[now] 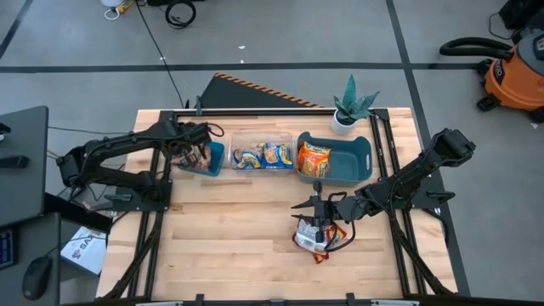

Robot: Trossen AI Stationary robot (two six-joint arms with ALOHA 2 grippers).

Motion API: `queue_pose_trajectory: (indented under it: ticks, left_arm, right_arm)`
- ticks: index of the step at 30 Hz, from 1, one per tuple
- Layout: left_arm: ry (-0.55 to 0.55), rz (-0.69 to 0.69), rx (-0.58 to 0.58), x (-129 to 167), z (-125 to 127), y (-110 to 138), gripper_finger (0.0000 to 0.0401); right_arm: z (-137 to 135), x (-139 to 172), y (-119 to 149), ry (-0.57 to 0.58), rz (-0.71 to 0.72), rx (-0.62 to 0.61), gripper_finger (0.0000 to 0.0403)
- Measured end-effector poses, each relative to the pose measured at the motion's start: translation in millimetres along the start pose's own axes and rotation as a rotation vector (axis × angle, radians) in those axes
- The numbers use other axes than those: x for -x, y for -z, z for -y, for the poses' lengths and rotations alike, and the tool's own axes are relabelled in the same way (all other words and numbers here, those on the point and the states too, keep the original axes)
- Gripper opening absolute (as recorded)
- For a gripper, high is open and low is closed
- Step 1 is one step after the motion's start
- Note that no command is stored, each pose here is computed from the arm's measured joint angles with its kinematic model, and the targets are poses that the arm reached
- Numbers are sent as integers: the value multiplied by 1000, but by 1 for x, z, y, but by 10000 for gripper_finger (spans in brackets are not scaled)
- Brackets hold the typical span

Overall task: Sort Maruchan noodles
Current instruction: Put the red noodle pack into the left blue bin

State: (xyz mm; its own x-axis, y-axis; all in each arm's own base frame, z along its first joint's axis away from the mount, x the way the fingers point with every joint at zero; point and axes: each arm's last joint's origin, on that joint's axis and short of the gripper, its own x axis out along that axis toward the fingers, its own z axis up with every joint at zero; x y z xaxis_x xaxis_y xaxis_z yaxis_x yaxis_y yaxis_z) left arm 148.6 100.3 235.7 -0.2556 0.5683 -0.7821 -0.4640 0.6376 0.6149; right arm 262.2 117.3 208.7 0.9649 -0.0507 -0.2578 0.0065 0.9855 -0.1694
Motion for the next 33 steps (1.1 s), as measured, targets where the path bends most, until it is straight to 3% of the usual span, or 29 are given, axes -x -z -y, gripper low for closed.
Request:
queue_pose_trajectory:
  ticks: [4, 9, 14, 18, 21, 27, 29, 33]
  left_arm:
    - [45, 40, -1, 8, -5, -7, 171]
    - [265, 38, 39, -1, -4, -9, 158]
    - [265, 21, 122, -20, -1, -6, 145]
    - [517, 24, 108, -21, 4, -5, 142]
    - [574, -10, 87, -13, 0, -4, 142]
    - [502, -2, 135, 17, -23, -10, 142]
    - [558, 33, 126, 30, -27, -14, 142]
    - [793, 162, 63, 52, -11, -23, 142]
  right_arm:
    - [0, 0, 0, 0, 0, 5, 109]
    - [0, 0, 0, 0, 0, 5, 109]
    - [0, 0, 0, -7, 1, 1, 109]
    - [0, 0, 0, -7, 1, 8, 109]
    - [0, 0, 0, -7, 1, 10, 109]
    - [0, 0, 0, -7, 1, 15, 109]
    - [0, 0, 0, -8, 1, 15, 109]
    - [0, 0, 0, -8, 1, 15, 109]
